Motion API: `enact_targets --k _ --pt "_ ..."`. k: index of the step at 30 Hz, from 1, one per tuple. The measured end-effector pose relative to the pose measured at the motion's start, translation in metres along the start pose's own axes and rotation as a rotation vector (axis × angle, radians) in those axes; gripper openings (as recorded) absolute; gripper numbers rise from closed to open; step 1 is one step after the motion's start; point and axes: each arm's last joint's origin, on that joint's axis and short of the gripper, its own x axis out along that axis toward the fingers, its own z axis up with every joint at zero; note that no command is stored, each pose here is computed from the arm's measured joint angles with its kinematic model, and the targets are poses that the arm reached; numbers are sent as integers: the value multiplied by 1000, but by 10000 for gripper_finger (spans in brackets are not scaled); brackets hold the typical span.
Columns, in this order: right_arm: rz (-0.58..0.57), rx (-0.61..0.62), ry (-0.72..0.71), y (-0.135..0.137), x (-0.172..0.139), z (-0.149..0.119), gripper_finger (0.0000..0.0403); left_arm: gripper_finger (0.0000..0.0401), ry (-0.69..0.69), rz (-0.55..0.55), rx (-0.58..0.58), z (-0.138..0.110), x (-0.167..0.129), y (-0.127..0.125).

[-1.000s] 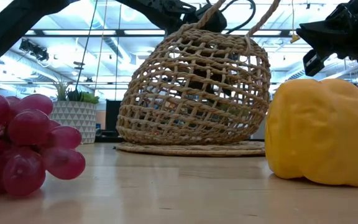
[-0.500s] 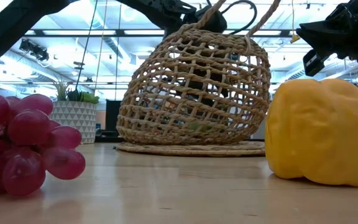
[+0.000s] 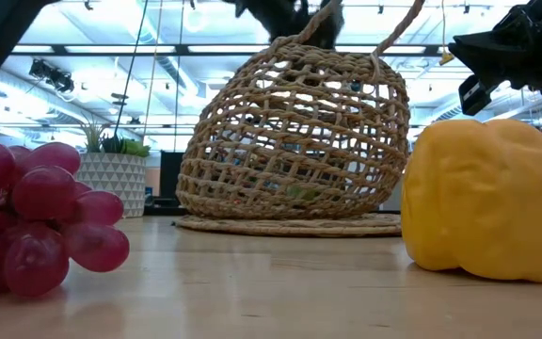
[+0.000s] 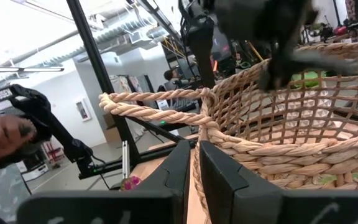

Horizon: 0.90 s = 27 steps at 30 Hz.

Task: Build produce basket
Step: Put the yellow bell pepper into the brown basket

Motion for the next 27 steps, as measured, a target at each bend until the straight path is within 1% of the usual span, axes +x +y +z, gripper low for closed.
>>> enact_targets --k 3,5,9,10,15,21,27 --pt "0 0 0 0 0 0 41 289 -58 92 -20 4 -23 19" --pt "0 0 0 0 0 0 41 288 -100 158 -55 6 -39 32" --pt "0 0 0 0 0 0 41 288 -169 233 -132 6 -71 51" --pt "0 0 -1 0 0 0 41 288 -187 265 -155 6 -80 57" --pt "0 0 0 0 0 0 41 288 -253 350 -260 2 -128 77" --pt "0 0 0 0 0 0 41 288 -317 389 -415 -12 -187 92" --pt "0 0 -1 0 0 0 41 288 -373 379 -610 -32 -240 97"
